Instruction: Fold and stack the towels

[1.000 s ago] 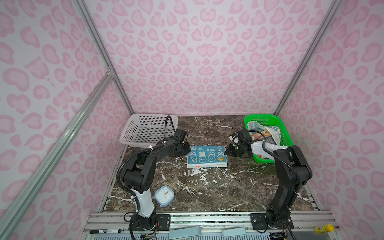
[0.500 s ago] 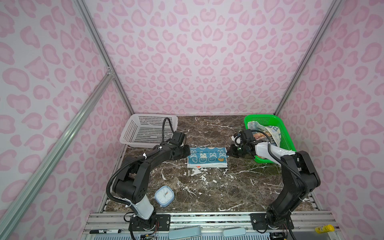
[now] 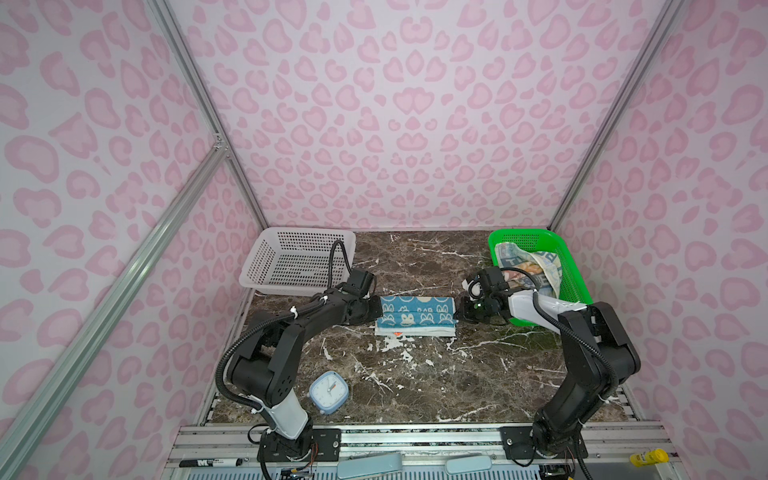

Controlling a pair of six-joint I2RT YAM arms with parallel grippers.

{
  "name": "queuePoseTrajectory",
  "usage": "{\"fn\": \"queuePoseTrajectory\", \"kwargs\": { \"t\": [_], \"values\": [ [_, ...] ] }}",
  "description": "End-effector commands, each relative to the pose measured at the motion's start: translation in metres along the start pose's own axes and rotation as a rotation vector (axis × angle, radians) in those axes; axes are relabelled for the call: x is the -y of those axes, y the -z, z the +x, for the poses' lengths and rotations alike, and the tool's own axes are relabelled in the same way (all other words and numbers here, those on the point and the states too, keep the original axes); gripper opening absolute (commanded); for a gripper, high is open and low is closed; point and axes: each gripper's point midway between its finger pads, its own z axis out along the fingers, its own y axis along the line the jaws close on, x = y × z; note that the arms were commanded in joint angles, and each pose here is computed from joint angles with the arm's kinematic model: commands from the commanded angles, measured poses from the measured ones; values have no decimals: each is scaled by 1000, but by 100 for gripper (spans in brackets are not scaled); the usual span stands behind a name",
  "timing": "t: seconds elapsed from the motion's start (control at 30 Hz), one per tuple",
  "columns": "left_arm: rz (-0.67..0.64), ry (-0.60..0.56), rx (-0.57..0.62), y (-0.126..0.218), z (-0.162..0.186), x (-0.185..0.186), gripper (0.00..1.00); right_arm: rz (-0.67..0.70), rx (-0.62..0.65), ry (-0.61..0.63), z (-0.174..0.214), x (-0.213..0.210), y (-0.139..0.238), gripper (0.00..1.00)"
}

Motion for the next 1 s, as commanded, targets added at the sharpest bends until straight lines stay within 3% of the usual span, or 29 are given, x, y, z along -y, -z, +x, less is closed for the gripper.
{"fn": "queuePoseTrajectory", "kwargs": {
  "t": [0.0,0.2,0.57,0.67,0.8,0.97],
  "values": [
    [-45,-1,12,-3,-2,-9,4,18,7,2,0,3,1,0],
    [-45,-1,24,1,-5,-8,4,36,17,30,2,0,9,0],
    [-47,1,-14,-11,7,-12,5,50,-30,23,19,8,-12,1],
    [-30,-14,-7,-8,5,-6,22,43,-26,29,19,5,-11,11],
    [32,-48,32,9,-5,13,43,30,10,57,12,-8,4,34],
    [107,-92,128,46,-27,38,58,-4,80,87,-2,-30,33,63]
  ]
}}
